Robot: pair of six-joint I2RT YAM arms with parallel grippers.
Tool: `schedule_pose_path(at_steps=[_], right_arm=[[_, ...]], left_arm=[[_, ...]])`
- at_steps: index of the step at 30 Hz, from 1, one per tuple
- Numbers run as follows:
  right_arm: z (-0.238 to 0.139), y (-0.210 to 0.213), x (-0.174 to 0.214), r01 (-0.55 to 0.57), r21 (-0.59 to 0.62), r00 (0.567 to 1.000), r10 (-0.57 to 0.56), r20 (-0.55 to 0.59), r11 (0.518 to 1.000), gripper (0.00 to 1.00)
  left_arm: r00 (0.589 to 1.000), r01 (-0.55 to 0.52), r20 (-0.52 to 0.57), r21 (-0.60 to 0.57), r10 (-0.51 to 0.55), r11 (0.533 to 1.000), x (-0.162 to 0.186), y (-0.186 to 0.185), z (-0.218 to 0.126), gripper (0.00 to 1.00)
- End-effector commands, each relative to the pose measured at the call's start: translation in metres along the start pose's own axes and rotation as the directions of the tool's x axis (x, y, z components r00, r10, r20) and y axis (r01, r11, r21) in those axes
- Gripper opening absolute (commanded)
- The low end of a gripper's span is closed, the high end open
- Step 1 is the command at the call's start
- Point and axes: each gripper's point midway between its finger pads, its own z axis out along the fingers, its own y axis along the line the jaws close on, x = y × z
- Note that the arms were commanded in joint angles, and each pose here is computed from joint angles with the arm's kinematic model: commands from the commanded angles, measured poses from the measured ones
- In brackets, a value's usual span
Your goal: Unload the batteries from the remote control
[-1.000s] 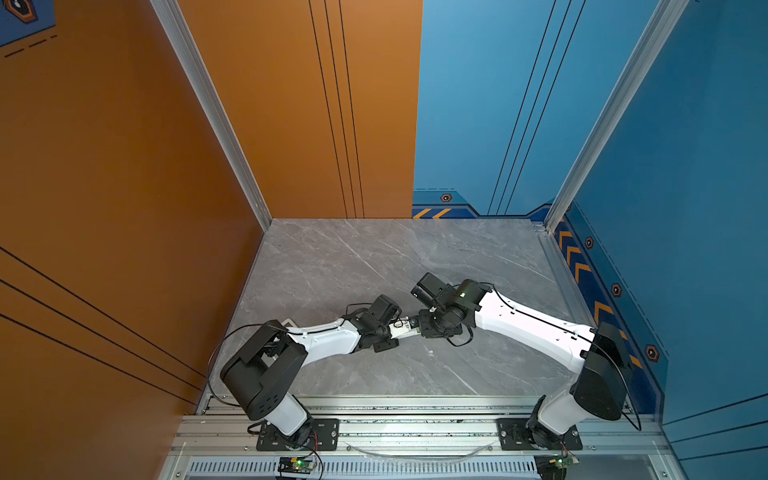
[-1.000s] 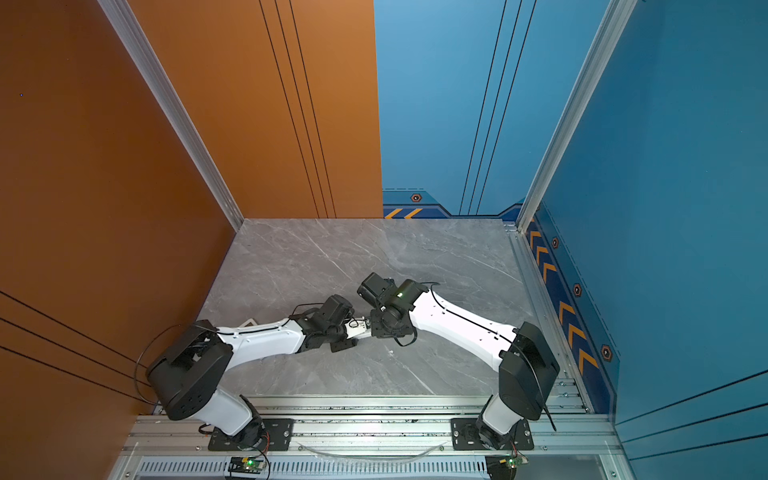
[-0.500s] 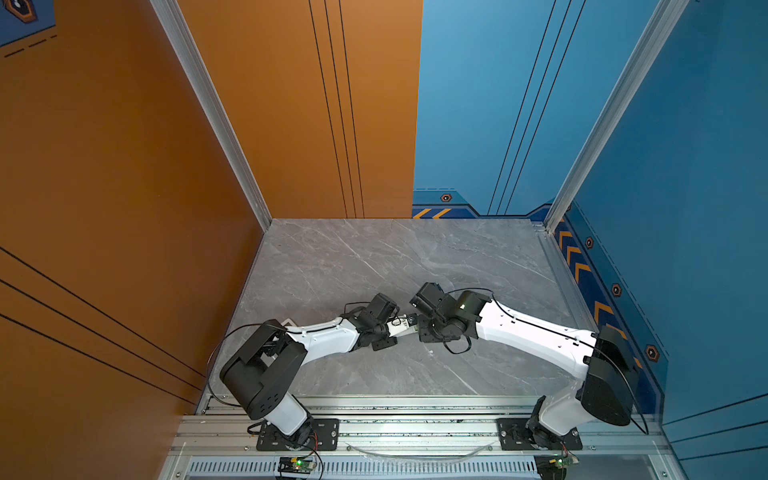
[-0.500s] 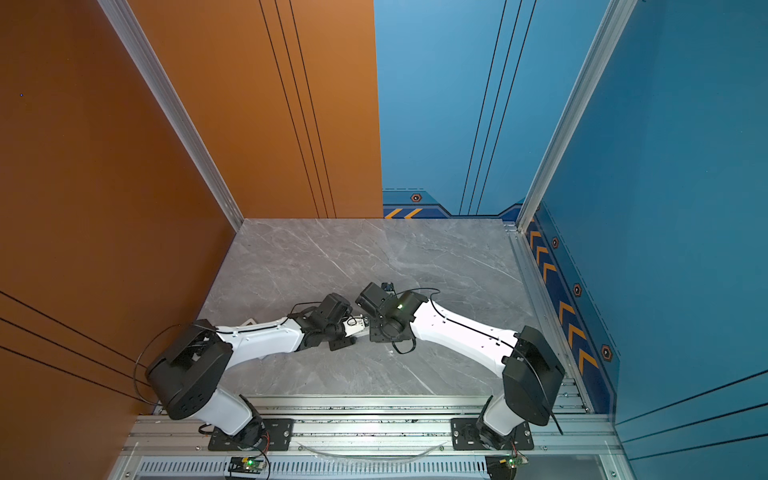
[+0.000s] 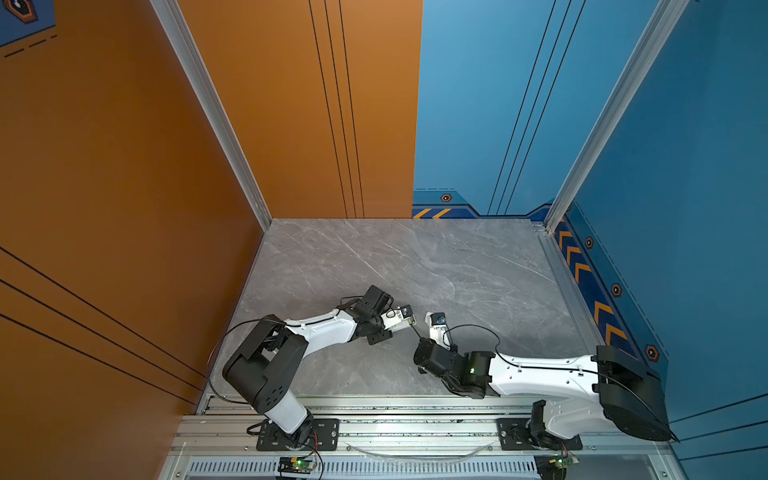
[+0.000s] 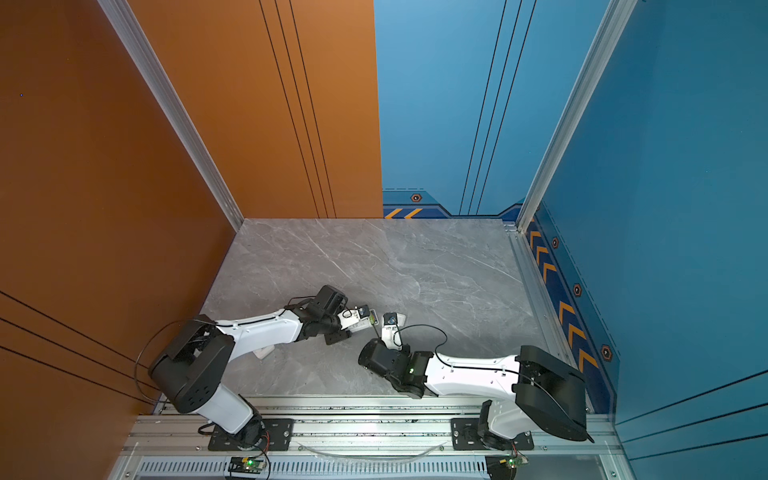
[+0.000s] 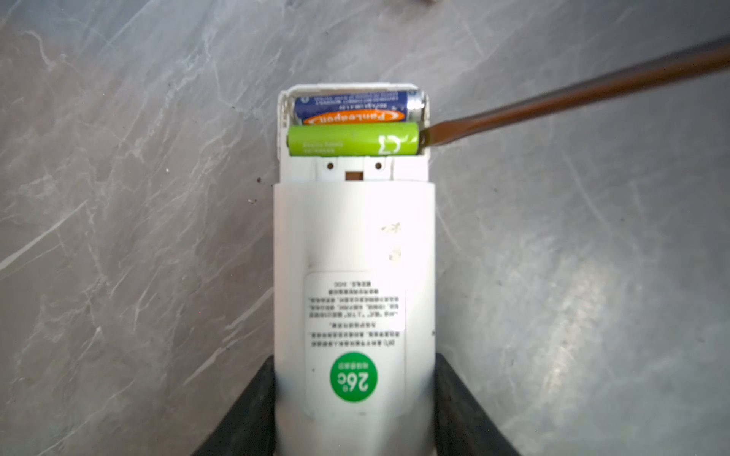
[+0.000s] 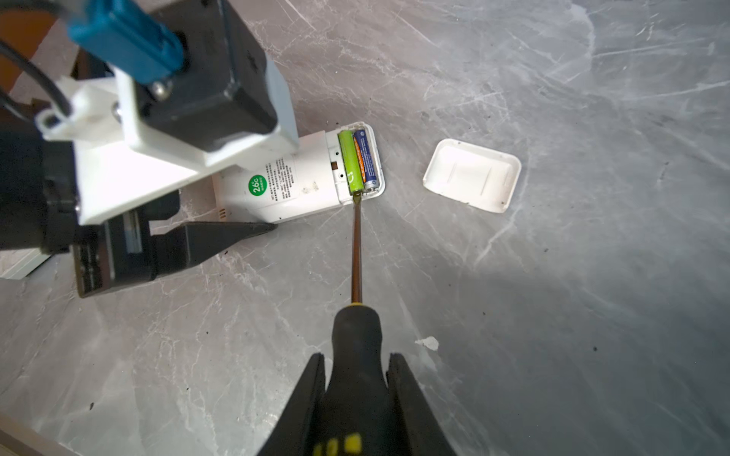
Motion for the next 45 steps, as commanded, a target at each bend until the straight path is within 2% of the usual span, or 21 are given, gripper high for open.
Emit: schedule_pose_path(at_steps=[1, 9, 20, 45], right_arm=[[0.01, 0.008, 0.002, -0.012, -0.054, 0.997, 0.016, 0.07, 0.998, 0.0], [0.005, 0.025, -0.015, -0.021, -0.128, 0.986, 0.042, 0.163, 0.992, 0.0], [-0.006, 0.026, -0.044, -0.049, -0.141, 0.961, 0.085, 0.263, 0.989, 0.0], [-0.02, -0.006, -0.045, -0.058, -0.05, 0.963, 0.069, 0.26, 0.997, 0.0]], left_arm=[[0.995, -0.046, -0.076, 0.233, 0.065, 0.971, 0.027, -0.054, 0.005, 0.13], [0.995, -0.04, -0.074, 0.24, 0.059, 0.97, 0.027, -0.054, 0.004, 0.13], [0.995, -0.034, -0.081, 0.247, 0.056, 0.968, 0.028, -0.054, 0.005, 0.12], [0.994, 0.006, -0.105, 0.217, 0.017, 0.976, 0.029, -0.045, 0.009, 0.13]])
